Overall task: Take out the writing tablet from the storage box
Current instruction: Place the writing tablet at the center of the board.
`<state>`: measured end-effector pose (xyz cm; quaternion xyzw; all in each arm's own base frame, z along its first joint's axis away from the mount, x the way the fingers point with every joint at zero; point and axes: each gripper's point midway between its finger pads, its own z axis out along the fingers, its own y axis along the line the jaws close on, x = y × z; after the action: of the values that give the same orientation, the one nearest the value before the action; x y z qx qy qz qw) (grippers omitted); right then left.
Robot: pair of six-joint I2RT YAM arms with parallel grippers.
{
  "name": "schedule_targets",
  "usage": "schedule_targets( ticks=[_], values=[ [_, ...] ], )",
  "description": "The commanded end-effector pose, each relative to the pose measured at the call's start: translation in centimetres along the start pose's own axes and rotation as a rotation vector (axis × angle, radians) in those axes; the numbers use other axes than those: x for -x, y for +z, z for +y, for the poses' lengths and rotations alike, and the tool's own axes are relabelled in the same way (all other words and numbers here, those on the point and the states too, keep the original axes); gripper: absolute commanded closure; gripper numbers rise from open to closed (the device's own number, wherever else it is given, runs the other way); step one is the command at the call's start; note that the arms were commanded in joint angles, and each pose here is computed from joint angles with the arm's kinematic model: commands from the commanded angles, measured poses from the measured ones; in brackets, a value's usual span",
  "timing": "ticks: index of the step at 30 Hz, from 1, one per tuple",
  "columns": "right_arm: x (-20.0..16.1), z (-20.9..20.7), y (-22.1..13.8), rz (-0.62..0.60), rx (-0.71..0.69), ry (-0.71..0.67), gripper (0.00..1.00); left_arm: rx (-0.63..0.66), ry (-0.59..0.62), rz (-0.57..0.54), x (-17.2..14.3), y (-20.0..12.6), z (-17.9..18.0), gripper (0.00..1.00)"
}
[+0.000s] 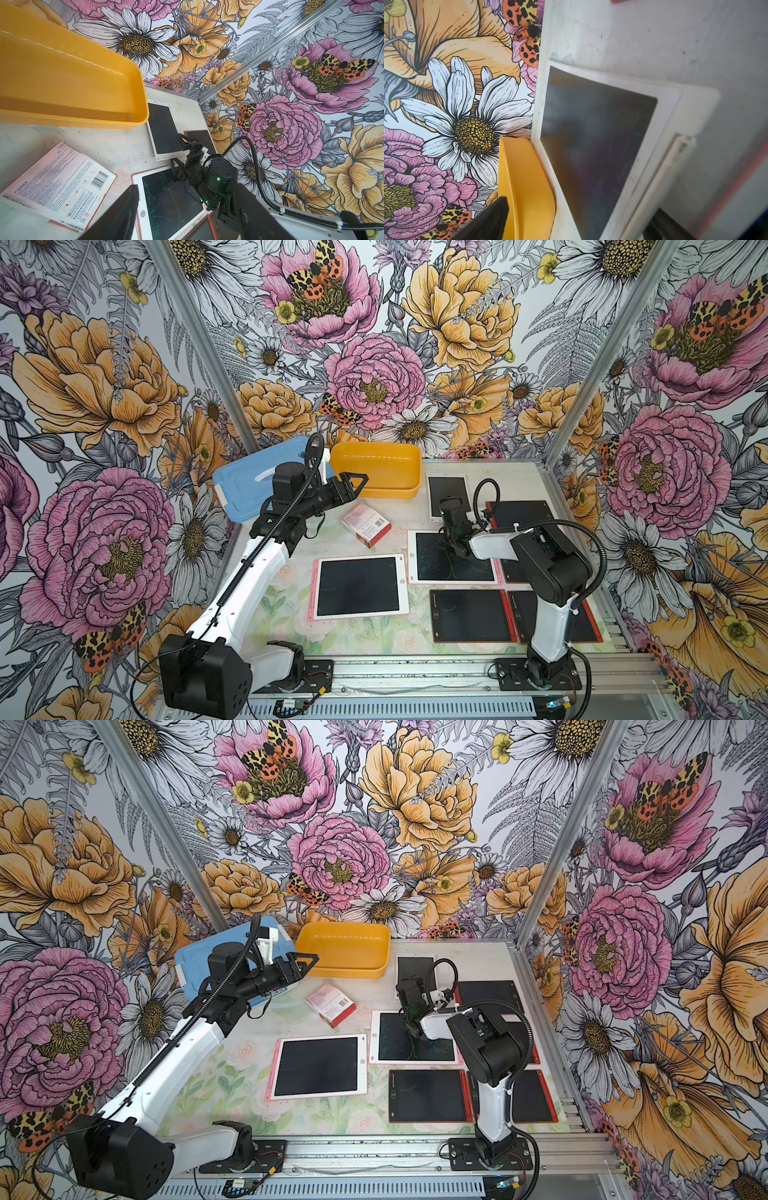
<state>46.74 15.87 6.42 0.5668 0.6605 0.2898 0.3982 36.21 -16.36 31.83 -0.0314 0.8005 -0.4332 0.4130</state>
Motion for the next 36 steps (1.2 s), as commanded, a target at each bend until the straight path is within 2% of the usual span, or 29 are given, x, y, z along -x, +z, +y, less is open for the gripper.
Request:
schedule_targets(
  ticks=[1,18,28,32,36],
  values=[
    [0.1,1.5,-0.2,0.016,0.003,0.012,0.01,-0.03,0.011,-0.018,0.2,-0.5,-0.6,0.26],
    [0.6,1.1,-0.8,0.018,-0.052,-0.013,0.01,-0.04,0.008,-0.014,0.2,-0.5,-0.7,0.26],
    [0.6,3.0,-2.4,0.023,-0.027,-0.032,0.01,-0.035,0.01,-0.02,0.3,-0.6,-0.6,0.26],
    [2.8,6.4,-4.3,-0.057,0.039,-0.14,0.01,-0.025,0.012,-0.025,0.4,-0.7,-0.4,0.26],
    [6.2,9.4,-7.3,-0.191,0.069,-0.299,0.01,0.003,0.023,-0.033,0.7,-0.7,0.1,0.26]
  ],
)
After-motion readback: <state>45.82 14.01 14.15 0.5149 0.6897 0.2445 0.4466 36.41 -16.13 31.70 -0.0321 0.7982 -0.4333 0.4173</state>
